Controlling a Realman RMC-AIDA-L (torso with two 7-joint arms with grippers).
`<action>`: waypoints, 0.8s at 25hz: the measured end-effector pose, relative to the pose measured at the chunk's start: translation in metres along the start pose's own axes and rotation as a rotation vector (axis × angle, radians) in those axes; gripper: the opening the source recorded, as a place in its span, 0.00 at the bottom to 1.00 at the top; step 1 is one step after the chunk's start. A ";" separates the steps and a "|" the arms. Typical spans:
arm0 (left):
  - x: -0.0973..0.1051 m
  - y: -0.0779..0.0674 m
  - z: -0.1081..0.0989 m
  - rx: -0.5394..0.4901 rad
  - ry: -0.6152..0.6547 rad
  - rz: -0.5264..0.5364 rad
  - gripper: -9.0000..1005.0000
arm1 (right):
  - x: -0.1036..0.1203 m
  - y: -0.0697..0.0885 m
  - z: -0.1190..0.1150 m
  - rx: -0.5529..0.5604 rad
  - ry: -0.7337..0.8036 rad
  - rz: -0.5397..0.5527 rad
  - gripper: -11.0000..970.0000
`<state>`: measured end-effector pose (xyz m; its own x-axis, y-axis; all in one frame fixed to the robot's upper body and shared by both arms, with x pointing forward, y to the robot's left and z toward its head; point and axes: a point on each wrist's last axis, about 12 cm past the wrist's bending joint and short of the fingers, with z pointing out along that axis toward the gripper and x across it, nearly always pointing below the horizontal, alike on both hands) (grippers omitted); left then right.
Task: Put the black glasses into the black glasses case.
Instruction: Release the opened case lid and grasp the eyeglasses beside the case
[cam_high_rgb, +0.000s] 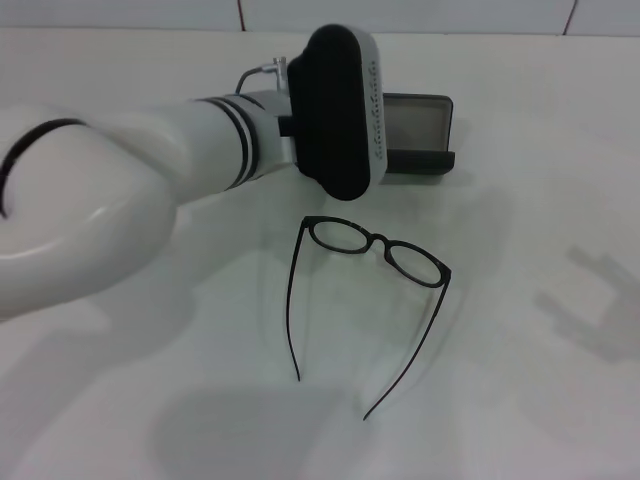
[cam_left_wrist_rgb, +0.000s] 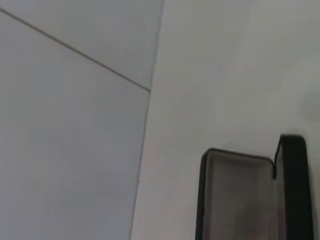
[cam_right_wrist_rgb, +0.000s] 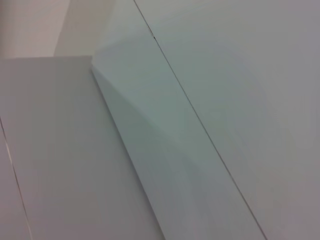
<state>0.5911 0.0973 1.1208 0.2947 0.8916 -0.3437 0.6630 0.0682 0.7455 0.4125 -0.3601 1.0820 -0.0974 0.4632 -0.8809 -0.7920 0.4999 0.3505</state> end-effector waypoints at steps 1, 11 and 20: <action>0.001 0.000 0.003 0.006 0.006 0.003 0.36 | 0.001 0.000 0.000 0.000 0.003 0.003 0.90; 0.002 0.001 0.009 0.027 0.026 0.001 0.10 | 0.006 0.000 0.003 0.010 0.005 0.018 0.90; 0.006 -0.003 0.011 0.075 0.062 0.017 0.01 | 0.007 -0.003 0.007 0.016 0.011 0.016 0.90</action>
<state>0.5986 0.0976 1.1097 0.2646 0.9185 -0.2940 0.7087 0.0216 0.7052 0.4185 -0.3538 1.0768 -0.1168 0.4629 -0.8787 -0.7808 0.5039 0.3693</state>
